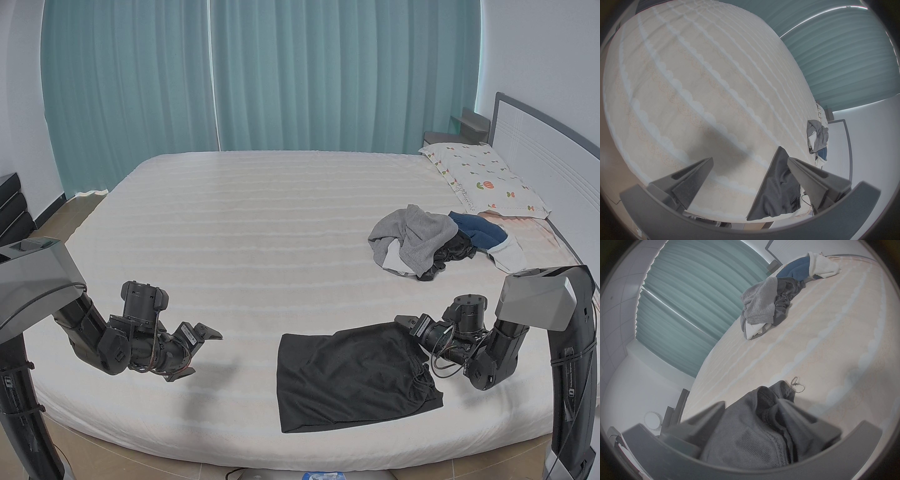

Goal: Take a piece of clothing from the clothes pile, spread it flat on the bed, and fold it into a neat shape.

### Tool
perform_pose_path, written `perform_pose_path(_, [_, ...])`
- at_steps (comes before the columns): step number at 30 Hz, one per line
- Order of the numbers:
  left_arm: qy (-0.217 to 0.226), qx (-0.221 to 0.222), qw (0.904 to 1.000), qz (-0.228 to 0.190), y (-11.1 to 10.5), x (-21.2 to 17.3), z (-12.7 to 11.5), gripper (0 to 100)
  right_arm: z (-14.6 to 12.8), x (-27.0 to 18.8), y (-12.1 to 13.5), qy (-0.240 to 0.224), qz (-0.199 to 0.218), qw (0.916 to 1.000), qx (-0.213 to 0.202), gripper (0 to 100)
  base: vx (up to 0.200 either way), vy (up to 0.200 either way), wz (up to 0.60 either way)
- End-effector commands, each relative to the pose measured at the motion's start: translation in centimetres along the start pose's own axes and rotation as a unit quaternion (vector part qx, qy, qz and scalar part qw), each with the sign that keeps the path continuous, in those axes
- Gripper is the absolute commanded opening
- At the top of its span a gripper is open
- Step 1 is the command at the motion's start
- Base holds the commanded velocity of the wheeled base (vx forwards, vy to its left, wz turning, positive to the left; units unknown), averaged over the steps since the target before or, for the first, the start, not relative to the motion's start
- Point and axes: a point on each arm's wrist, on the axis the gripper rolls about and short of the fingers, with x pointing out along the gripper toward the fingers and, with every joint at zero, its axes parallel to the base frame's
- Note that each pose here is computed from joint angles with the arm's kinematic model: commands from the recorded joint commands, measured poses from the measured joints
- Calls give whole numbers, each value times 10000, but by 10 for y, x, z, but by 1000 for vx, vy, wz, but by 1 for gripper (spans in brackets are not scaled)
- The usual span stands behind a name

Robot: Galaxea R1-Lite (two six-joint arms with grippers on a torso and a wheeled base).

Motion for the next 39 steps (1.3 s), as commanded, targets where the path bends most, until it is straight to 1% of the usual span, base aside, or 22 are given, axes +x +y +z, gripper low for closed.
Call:
perform_pose_path(1, [7, -4, 10000, 8, 0, 0, 0, 100, 11, -28, 6, -57, -28, 10000, -11, 100, 0, 0, 0])
perform_pose_path(3, [2, -2, 10000, 2, 0, 0, 0, 100, 11, -44, 11, 51, -20, 10000, -65, 100, 0, 0, 0])
perform_pose_path(4, [2, -2, 10000, 2, 0, 0, 0, 100, 10, -58, 15, 159, 13, 9996, -215, 100, 0, 0, 0])
perform_pose_path(6, [2, -2, 10000, 2, 0, 0, 0, 100, 10, -58, 15, 159, 13, 9996, -215, 100, 0, 0, 0])
perform_pose_path(7, [17, -6, 10000, 10, 1, 0, 0, 100, 6, -85, 22, 400, 197, 9973, -578, 100, 0, 0, 0])
perform_pose_path(9, [17, -6, 10000, 10, 1, 0, 0, 100, 3, -95, 34, 493, 438, 9956, -670, 100, 0, 0, 0])
perform_pose_path(11, [17, 25, 10000, 10, 1, 0, 0, 100, -3, -100, 43, 592, 567, 9940, -726, 100, 0, 0, 0])
perform_pose_path(12, [17, 25, 10000, 10, 1, 0, 0, 100, -4, -100, 44, 603, 576, 9939, -725, 100, 0, 0, 0])
perform_pose_path(13, [15, 69, 10000, 20, 1, 0, -1, 100, -15, -102, 47, 793, 614, 9919, -775, 100, 0, 0, 0])
perform_pose_path(15, [15, 92, 10000, 20, 1, 0, -1, 100, -28, -102, 50, 1010, 643, 9895, -813, 100, 0, 0, 0])
perform_pose_path(16, [15, 92, 10000, 20, 1, 0, -1, 100, -28, -102, 50, 1026, 636, 9893, -814, 100, 0, 0, 0])
perform_pose_path(17, [19, 90, 10000, 26, 1, 0, -1, 100, -38, -102, 50, 1203, 620, 9876, -793, 100, 0, 0, 0])
perform_pose_path(19, [28, 86, 10000, 38, 2, 0, -2, 100, -46, -103, 50, 1322, 609, 9865, -752, 100, 0, 0, 0])
perform_pose_path(25, [28, 86, 10000, 38, 2, 0, -2, 100, -61, -94, 34, 1591, 297, 9840, -745, 100, 0, 0, 0])
perform_pose_path(27, [28, 86, 10000, 38, 2, 0, -2, 100, -64, -92, 26, 1610, 77, 9842, -731, 100, 0, 0, 0])
perform_pose_path(31, [28, 102, 9999, 38, 2, 0, -2, 100, -62, -93, 21, 1500, -146, 9856, -767, 100, 0, 0, 0])
perform_pose_path(33, [28, 102, 9999, 38, 2, 0, -2, 100, -62, -93, 20, 1495, -160, 9856, -771, 100, 0, 0, 0])
perform_pose_path(35, [28, 102, 9999, 38, 2, 0, -2, 100, -60, -94, 13, 1429, -369, 9842, -980, 100, 0, 0, 0])
perform_pose_path(37, [24, 103, 9999, 32, 2, 0, -1, 100, -62, -98, 5, 1405, -672, 9821, -1060, 100, 0, 0, 0])
perform_pose_path(39, [28, 102, 9999, 38, 2, 0, -2, 100, -57, -100, -3, 1279, -809, 9826, -1072, 100, 0, 0, 0])
